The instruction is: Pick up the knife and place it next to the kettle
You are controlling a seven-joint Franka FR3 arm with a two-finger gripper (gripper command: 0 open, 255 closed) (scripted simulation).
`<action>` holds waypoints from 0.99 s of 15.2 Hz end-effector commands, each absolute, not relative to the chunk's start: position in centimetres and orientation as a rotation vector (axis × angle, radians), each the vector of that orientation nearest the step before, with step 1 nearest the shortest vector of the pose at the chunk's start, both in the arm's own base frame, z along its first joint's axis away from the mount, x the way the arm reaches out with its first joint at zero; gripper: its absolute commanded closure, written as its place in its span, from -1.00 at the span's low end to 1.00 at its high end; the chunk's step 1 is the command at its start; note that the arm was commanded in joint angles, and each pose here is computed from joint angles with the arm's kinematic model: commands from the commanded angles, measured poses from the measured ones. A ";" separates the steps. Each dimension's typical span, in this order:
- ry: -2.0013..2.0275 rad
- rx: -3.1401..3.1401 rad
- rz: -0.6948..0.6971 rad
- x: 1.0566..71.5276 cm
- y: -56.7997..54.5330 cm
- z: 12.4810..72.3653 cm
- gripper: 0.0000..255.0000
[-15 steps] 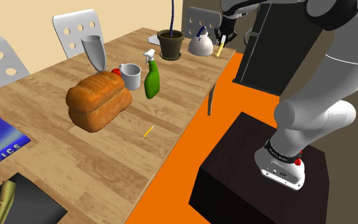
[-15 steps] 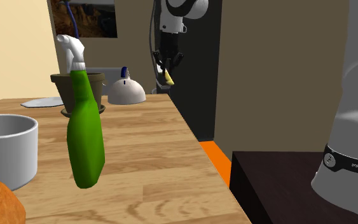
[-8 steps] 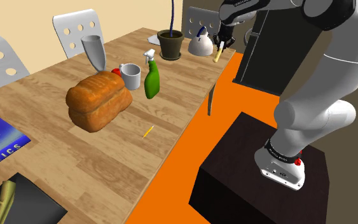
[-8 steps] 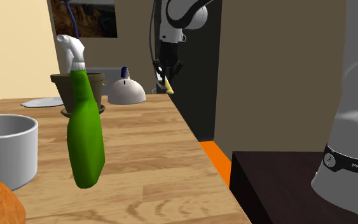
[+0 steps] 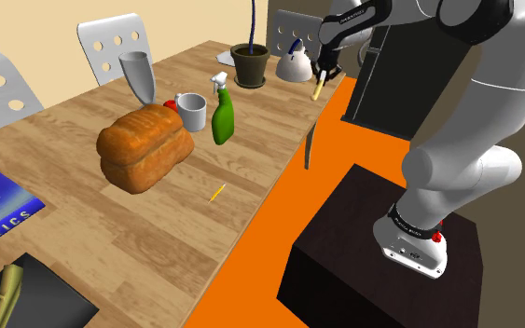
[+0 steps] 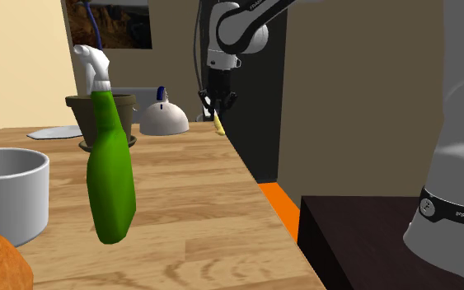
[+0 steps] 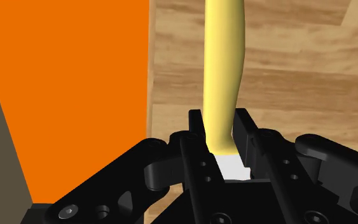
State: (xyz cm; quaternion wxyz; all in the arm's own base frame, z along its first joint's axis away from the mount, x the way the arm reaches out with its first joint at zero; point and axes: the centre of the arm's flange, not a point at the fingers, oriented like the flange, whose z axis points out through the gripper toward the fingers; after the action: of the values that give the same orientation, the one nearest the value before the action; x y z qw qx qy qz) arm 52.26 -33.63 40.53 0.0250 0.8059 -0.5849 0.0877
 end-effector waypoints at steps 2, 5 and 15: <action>-1.809 2.493 0.272 52.2 -33.6 38.9 1.00; -1.809 2.493 0.272 52.2 -33.6 37.3 1.00; -1.809 2.493 0.272 52.2 -33.6 34.9 1.00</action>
State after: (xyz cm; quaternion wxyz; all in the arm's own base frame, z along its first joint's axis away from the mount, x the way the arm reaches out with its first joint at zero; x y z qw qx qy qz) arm 52.15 -33.59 34.95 0.0249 0.8060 -0.5849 0.0879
